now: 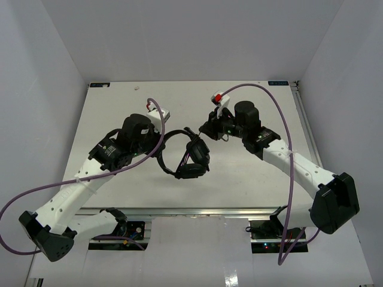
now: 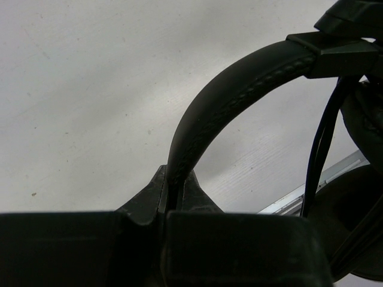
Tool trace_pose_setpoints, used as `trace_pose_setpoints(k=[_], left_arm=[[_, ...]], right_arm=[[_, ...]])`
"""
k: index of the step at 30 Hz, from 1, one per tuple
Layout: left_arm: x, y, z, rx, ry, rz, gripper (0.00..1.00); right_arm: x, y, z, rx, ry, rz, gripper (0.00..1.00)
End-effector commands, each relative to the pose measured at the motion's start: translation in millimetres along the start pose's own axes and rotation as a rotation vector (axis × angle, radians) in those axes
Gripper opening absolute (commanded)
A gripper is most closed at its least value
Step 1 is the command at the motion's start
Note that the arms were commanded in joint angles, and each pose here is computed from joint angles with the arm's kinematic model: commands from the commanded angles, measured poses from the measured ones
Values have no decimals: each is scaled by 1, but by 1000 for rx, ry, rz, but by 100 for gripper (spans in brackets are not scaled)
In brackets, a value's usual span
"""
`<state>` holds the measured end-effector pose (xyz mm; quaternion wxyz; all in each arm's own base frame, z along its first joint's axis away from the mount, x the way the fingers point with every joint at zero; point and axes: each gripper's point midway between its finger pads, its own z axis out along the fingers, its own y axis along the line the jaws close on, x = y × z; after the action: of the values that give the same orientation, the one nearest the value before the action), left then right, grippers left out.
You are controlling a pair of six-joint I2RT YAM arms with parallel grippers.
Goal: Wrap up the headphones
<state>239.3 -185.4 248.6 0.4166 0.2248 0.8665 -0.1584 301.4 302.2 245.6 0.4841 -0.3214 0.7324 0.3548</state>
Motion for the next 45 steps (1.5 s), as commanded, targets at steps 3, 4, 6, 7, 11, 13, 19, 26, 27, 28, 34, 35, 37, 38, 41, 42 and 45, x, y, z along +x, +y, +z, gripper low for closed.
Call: trace_pose_setpoints(k=[3,4,6,7,11,13,19,26,27,28,34,35,37,38,41,42,45], left_arm=[[11,1,-1,-6,80,63,0],[11,2,0,-12,86,64,0],[12,5,4,-30,98,69,0],[13,8,7,-48,108,72,0],[22,27,23,-174,167,92,0],[23,40,27,-258,187,96,0],[12,70,31,-479,184,103,0],[3,86,31,-665,163,174,0],[2,87,32,-688,160,188,0],[1,86,32,-698,155,197,0],[1,76,40,-699,125,214,0],[3,76,41,-704,122,209,0],[6,78,43,-728,121,202,0],[7,80,44,-741,122,194,0],[8,82,45,-771,118,162,0],[9,82,45,-779,117,149,0],[14,86,45,-819,125,128,0]], right_arm=[[-41,-26,-6,116,-37,-62,14],[-47,-25,-7,112,-41,-73,11],[-45,-25,-7,107,-17,-73,8],[-45,-24,-7,104,-4,-73,8],[-52,-22,-8,89,48,-90,8],[-40,-25,-3,88,111,-67,8],[-37,-25,1,76,197,-33,8],[-35,-22,3,60,234,-11,8],[-35,-20,4,52,236,-9,8],[-36,-20,5,50,237,-9,8],[-46,-16,9,22,238,0,9],[-48,-15,10,13,235,8,10],[-50,-12,12,4,229,28,12],[-50,-11,13,0,230,47,12],[-49,-4,16,-36,235,87,12],[-48,-3,17,-44,238,96,12],[-45,-2,19,-55,247,115,13]])
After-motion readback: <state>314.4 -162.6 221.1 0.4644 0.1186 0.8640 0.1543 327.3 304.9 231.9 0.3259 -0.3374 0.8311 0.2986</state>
